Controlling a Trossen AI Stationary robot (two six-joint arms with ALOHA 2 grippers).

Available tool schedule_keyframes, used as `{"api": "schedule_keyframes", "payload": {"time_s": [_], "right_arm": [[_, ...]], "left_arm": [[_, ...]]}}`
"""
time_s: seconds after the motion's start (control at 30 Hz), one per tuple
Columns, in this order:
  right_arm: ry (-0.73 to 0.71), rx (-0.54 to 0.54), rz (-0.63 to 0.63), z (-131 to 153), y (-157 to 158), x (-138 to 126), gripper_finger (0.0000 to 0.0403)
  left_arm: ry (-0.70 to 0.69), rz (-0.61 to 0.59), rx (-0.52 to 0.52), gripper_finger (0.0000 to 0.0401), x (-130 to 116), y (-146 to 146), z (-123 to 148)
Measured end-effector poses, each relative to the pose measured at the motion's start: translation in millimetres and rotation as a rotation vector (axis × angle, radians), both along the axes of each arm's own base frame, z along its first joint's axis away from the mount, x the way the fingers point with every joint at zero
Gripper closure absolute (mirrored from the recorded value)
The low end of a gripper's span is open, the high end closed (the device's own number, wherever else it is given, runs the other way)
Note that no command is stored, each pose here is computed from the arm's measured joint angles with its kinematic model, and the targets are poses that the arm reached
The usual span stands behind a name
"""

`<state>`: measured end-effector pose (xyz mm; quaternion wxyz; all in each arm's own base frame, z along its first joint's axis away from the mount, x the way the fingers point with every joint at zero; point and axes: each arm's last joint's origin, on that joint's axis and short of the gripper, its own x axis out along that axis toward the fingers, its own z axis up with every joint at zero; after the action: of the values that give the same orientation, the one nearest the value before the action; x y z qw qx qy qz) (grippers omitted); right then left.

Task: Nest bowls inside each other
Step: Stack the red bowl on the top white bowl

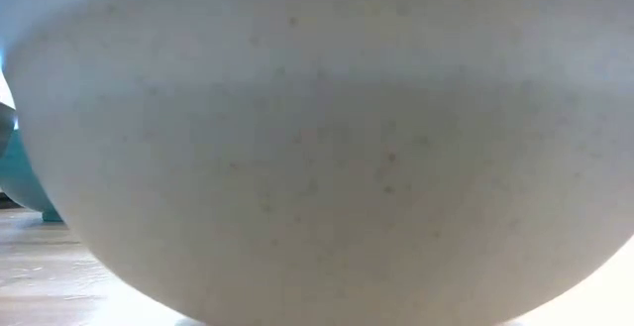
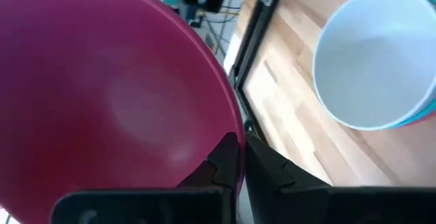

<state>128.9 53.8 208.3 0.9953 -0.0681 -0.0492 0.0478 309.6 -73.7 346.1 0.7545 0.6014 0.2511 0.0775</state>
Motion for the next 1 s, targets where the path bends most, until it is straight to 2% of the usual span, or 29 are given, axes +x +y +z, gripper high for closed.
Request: {"api": "schedule_keyframes", "payload": {"time_s": [0.2, 0.3, 0.37, 0.53, 0.63, 0.73, 1.0], "right_arm": [[0.02, 0.009, -0.001, -1, -2, -3, 0.0351], [0.031, 0.024, -0.006, -1, -3, -6, 0.0351], [0.044, 0.071, -0.04, -2, -5, -7, 0.0351], [0.166, 0.193, -0.093, -3, -11, -15, 0.0351], [0.281, 0.251, -0.114, 1, -14, -21, 0.0351], [0.345, 0.27, -0.13, 1, -17, -26, 0.0351], [0.345, 0.254, -0.147, -9, -17, -26, 0.0351]], "left_arm": [[0.16, -0.09, -0.015, 0.0401, 20, 0, -13], [0.236, -0.158, -0.134, 0.0401, 32, 2, -10], [0.302, -0.196, -0.203, 0.0401, 39, 4, -6], [0.456, -0.178, -0.233, 0.0401, 62, 12, -6], [0.539, -0.208, -0.296, 0.0401, 76, 20, -9], [0.617, -0.224, -0.351, 0.0401, 90, 28, -19], [0.792, -0.207, -0.41, 0.0401, 112, 36, -39]]}}
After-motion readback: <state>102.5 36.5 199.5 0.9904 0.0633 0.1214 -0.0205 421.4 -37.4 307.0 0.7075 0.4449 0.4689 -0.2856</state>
